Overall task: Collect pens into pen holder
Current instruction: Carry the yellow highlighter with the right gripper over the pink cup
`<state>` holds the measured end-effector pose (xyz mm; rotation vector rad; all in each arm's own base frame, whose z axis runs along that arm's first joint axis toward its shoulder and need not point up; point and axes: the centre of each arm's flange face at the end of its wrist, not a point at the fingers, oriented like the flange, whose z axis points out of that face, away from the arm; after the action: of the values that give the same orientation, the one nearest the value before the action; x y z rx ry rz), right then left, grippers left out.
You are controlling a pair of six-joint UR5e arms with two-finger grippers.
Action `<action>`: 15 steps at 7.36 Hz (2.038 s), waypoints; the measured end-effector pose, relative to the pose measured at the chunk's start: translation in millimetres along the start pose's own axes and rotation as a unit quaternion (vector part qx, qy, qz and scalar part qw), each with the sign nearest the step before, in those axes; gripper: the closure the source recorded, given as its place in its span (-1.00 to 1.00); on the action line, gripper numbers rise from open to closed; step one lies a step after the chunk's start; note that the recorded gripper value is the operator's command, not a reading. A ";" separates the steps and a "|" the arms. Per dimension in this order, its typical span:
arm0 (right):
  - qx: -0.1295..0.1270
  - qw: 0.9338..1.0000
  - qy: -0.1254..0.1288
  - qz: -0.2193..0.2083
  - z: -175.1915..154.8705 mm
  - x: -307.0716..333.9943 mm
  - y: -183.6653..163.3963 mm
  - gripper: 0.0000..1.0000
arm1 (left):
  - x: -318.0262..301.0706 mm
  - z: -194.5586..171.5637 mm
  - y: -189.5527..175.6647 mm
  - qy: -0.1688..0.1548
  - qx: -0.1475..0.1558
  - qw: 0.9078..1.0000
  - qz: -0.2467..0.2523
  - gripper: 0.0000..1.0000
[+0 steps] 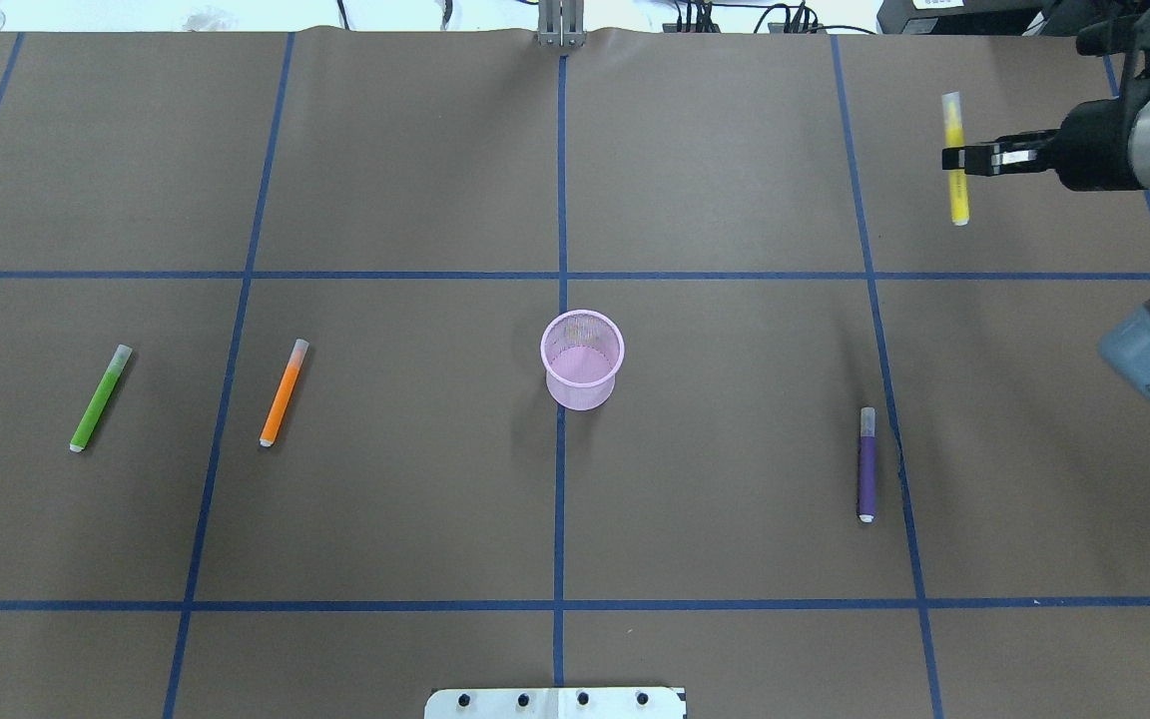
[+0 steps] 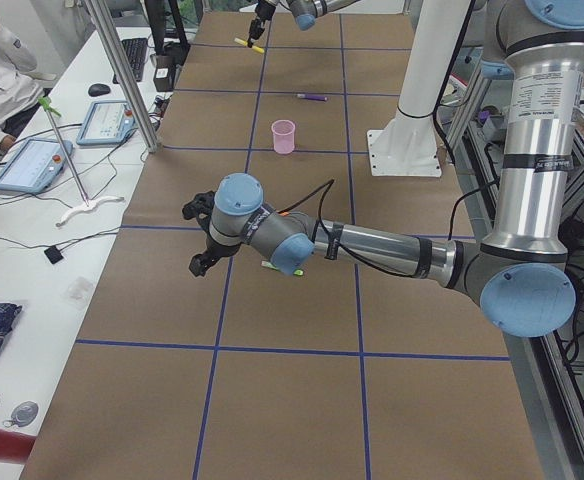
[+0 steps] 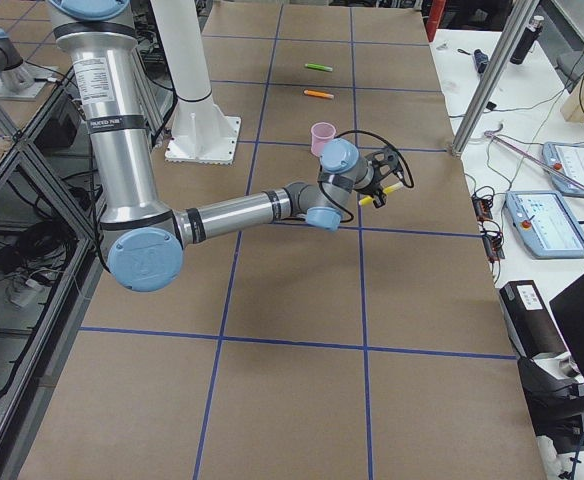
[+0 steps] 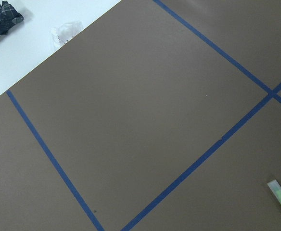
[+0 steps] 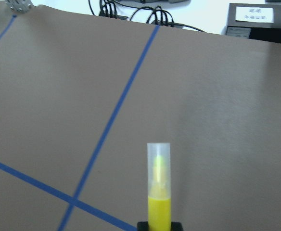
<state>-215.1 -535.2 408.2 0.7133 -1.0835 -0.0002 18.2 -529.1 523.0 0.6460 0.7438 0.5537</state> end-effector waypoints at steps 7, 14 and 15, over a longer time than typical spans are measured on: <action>0.195 0.980 0.036 -0.012 96.0 -287.2 96.2 1.00 | 10.9 17.9 -9.8 0.012 -0.007 1.000 0.007 -1.00; 0.257 0.960 0.104 -0.039 124.9 -384.2 182.5 0.64 | 5.4 34.3 -10.1 0.016 -0.017 1.000 0.004 -1.00; 0.256 0.960 0.105 -0.040 128.2 -387.0 186.2 -0.25 | 5.4 34.5 -10.2 0.016 -0.017 1.000 0.004 -1.00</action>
<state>-570.5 -328.1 230.2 1.1940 -0.8524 0.2897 49.9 -543.9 533.0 0.6098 0.7615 0.5838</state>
